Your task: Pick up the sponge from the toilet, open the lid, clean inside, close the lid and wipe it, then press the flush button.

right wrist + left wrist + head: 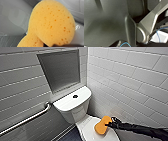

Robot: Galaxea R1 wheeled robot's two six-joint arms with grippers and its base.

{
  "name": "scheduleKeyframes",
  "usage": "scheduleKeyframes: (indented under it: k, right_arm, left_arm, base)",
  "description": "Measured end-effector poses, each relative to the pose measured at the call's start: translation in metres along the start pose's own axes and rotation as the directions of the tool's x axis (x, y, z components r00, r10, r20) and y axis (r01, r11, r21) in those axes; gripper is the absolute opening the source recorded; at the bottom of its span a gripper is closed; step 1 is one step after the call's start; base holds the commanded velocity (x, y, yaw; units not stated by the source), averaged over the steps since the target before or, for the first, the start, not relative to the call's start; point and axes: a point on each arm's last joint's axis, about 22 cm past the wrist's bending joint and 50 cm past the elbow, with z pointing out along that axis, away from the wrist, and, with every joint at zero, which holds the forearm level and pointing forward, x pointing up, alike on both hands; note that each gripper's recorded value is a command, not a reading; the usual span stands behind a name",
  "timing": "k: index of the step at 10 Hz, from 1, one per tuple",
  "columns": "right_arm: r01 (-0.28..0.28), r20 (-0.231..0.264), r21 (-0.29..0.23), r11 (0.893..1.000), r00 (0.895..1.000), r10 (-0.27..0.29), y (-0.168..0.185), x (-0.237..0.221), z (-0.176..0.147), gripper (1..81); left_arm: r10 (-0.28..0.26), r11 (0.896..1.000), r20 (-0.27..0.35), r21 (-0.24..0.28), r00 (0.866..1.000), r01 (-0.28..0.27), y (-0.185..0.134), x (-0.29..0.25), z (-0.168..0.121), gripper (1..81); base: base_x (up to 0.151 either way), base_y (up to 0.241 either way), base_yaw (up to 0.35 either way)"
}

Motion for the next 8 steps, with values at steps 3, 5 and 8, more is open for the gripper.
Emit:
scheduleKeyframes:
  k: [3,5,8]
  right_arm:
    - [-0.092,0.028,-0.016,0.996,0.995,0.093,0.019,-0.021,0.036,1.0]
    - [-0.123,-0.013,-0.027,0.992,0.992,0.122,0.017,-0.002,0.052,1.0]
    - [-0.190,-0.061,-0.075,0.979,0.981,0.186,0.027,0.012,0.070,1.0]
  left_arm:
    - [-0.033,0.999,0.049,-0.021,0.998,0.034,0.005,-0.021,0.010,81.1]
    - [-0.040,0.999,0.057,-0.023,0.998,0.041,0.006,-0.026,0.011,81.1]
    - [-0.039,0.999,0.055,-0.022,0.998,0.041,0.006,-0.025,0.011,81.1]
  base:
    - [0.000,0.000,0.000]
    - [0.000,0.000,0.000]
    - [0.000,0.000,0.000]
